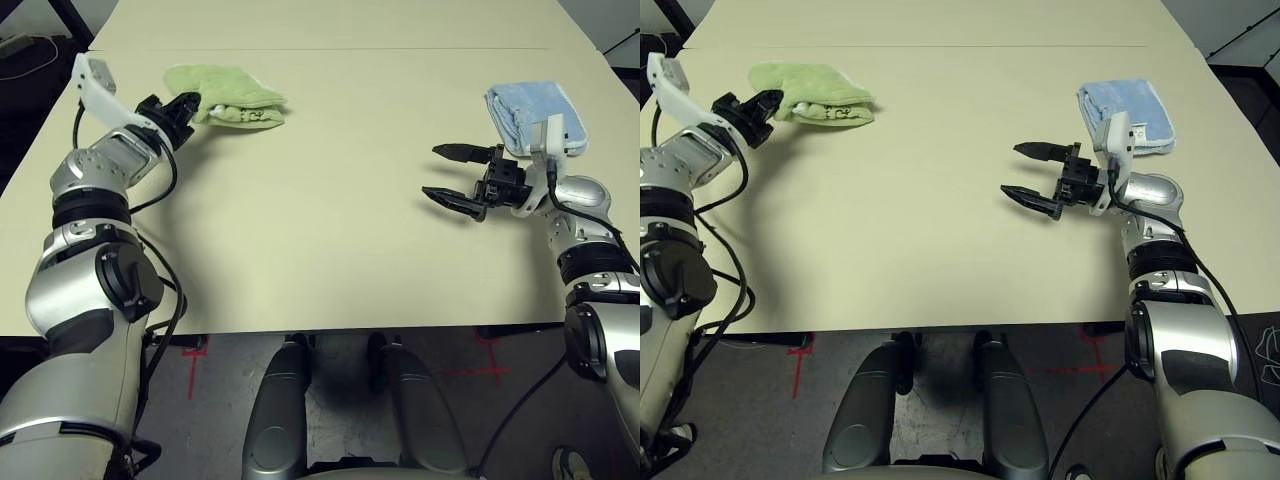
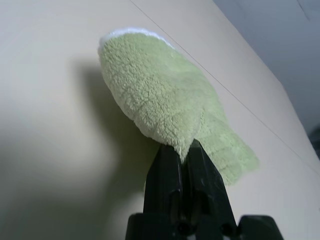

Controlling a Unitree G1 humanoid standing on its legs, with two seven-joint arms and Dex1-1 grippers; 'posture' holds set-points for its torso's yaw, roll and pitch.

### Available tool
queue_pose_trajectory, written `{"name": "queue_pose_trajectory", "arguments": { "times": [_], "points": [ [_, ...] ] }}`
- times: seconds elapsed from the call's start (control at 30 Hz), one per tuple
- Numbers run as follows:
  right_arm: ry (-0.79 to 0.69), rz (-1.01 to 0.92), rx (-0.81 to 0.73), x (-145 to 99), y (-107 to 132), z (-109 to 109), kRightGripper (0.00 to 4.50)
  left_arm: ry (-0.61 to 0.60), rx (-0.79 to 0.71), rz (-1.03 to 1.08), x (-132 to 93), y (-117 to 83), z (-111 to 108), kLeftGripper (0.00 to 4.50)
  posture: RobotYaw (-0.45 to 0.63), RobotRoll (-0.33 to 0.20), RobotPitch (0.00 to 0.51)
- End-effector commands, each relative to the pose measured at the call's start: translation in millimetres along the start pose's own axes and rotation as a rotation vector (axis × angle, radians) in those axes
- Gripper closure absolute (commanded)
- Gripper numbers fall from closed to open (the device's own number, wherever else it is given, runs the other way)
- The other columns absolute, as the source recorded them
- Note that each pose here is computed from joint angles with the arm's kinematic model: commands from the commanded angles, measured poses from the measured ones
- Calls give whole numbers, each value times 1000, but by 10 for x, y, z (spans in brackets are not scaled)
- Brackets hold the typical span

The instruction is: Fold the towel and set it aside.

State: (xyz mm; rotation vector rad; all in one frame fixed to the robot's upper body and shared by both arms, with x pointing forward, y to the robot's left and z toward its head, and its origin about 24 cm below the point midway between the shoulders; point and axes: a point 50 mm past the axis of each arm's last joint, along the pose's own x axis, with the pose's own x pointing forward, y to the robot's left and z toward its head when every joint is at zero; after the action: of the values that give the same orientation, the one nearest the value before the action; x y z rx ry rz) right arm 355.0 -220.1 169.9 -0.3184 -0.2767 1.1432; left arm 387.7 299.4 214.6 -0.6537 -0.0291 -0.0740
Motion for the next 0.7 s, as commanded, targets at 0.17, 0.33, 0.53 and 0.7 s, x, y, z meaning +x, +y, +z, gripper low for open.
{"name": "queue_pose_trajectory", "arguments": {
  "times": [0.17, 0.33, 0.53, 0.7],
  "points": [
    [-1, -8, 15, 13, 8, -29, 0, -214, -26, 125, -143, 79, 98, 4486, 76, 0, 220],
    [0, -1, 13, 22, 8, -25, 0, -298, -39, 202, -248, 120, 54, 4486, 78, 0, 216],
    [0, 3, 11, 38, 3, -15, 0, -340, -88, 279, -314, 184, -46, 4486, 76, 0, 216],
    [0, 2, 8, 44, -4, -7, 0, -342, -112, 316, -328, 213, -91, 4486, 73, 0, 215]
  ]
}}
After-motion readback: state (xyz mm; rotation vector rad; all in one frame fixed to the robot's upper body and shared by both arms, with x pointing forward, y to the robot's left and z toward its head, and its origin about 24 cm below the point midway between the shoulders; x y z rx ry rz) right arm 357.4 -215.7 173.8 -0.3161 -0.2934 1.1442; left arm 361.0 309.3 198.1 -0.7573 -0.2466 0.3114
